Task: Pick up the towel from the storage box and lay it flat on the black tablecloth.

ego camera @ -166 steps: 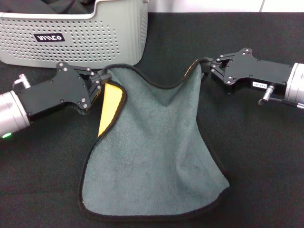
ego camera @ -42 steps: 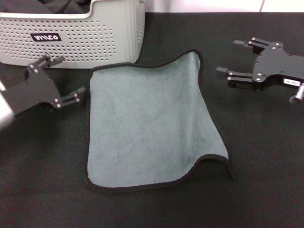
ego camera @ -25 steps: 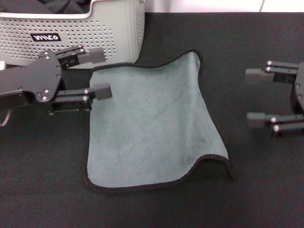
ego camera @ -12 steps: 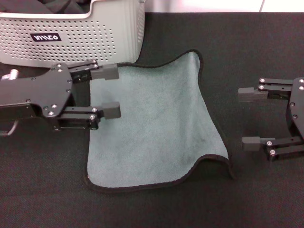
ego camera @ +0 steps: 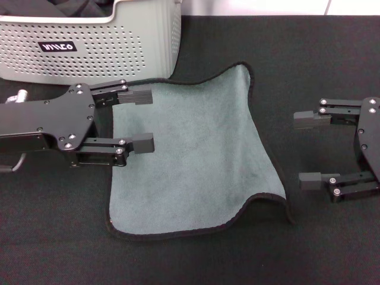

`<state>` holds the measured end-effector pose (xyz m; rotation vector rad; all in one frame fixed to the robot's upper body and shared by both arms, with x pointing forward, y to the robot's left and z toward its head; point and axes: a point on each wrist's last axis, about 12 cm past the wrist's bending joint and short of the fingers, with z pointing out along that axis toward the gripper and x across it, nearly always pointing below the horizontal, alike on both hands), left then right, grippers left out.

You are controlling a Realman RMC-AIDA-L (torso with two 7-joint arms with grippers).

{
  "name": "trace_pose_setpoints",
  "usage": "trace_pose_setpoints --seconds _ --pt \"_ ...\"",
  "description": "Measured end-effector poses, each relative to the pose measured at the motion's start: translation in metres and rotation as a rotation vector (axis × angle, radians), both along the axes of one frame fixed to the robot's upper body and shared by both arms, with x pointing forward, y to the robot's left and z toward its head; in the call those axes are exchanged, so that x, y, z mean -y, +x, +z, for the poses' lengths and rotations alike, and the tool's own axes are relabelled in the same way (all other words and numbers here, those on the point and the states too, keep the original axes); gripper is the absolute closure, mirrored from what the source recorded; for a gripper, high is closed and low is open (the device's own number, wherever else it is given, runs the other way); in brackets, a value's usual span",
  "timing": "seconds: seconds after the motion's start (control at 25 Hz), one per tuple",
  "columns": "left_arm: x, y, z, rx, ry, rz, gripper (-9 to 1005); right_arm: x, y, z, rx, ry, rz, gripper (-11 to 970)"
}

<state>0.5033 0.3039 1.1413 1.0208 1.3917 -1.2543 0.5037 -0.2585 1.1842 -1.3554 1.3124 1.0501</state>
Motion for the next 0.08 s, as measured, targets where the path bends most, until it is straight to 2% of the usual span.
trace_pose_setpoints --seconds 0.08 --pt "-0.0001 0.0008 0.0005 0.005 0.000 0.003 138 0.0004 0.0002 0.0004 0.002 0.000 -0.002 159"
